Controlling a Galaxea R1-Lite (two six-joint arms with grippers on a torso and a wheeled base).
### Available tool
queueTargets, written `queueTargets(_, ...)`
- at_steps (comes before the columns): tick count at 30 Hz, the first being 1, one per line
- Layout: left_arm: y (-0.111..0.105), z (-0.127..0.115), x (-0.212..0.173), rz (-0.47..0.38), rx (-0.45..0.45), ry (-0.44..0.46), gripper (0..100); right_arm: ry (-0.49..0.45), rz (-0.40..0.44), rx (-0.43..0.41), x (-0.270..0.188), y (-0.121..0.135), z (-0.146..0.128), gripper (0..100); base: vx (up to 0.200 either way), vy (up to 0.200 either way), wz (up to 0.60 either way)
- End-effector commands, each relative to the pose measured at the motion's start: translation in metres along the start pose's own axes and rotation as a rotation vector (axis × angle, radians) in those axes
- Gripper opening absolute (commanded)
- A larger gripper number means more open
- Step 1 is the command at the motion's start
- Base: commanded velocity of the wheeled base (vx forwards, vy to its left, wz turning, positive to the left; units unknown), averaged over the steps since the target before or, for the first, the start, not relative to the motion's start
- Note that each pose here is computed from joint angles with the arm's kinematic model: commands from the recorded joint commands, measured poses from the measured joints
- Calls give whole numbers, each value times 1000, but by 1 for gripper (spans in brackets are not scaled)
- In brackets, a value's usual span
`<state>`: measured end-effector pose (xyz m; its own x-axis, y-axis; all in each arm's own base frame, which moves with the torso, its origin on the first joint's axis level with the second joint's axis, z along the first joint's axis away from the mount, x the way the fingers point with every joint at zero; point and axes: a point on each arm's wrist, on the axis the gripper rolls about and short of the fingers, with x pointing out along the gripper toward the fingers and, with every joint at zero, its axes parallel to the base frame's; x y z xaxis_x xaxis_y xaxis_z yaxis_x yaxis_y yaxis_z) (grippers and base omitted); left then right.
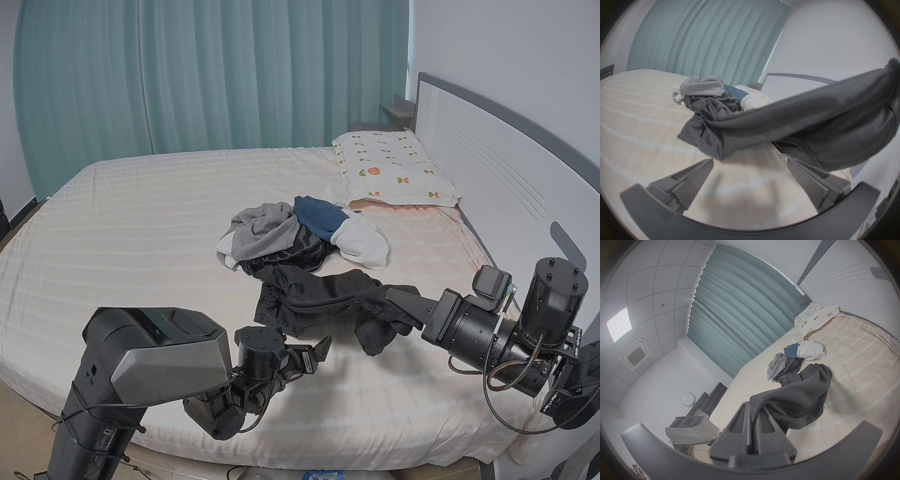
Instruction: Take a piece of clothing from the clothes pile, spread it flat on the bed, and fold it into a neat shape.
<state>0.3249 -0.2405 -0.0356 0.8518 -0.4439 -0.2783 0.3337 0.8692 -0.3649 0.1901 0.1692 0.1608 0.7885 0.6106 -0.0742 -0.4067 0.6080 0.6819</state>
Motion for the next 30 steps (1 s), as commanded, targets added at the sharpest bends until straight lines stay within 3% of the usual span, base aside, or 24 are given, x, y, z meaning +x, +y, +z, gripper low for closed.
queueTargets(1, 6, 2, 9, 38, -16, -42, 100, -16, -1, -4, -1, -1, 3, 0, 0, 0, 0)
queueTargets(6, 14, 2, -1, 69, -13, -21, 100, -28, -4, -6, 0, -2, 6, 0, 0, 0, 0)
queueTargets(16, 20, 8, 25, 78, -31, -99, 100, -42, 18, -49, 3, 3, 10, 0, 0, 0, 0)
queueTargets(18, 20, 13, 31, 98, -39, -138, 100, -78, 42, -89, 5, 10, 18, 0, 0, 0, 0)
queueTargets(27, 28, 7, 43, 133, -56, -168, 100, -155, 112, -126, 2, 28, 38, 0, 0, 0, 0)
queueTargets(30, 34, 12, 51, 169, -97, -214, 100, -194, 147, -131, -1, 37, 48, 0, 0, 0, 0)
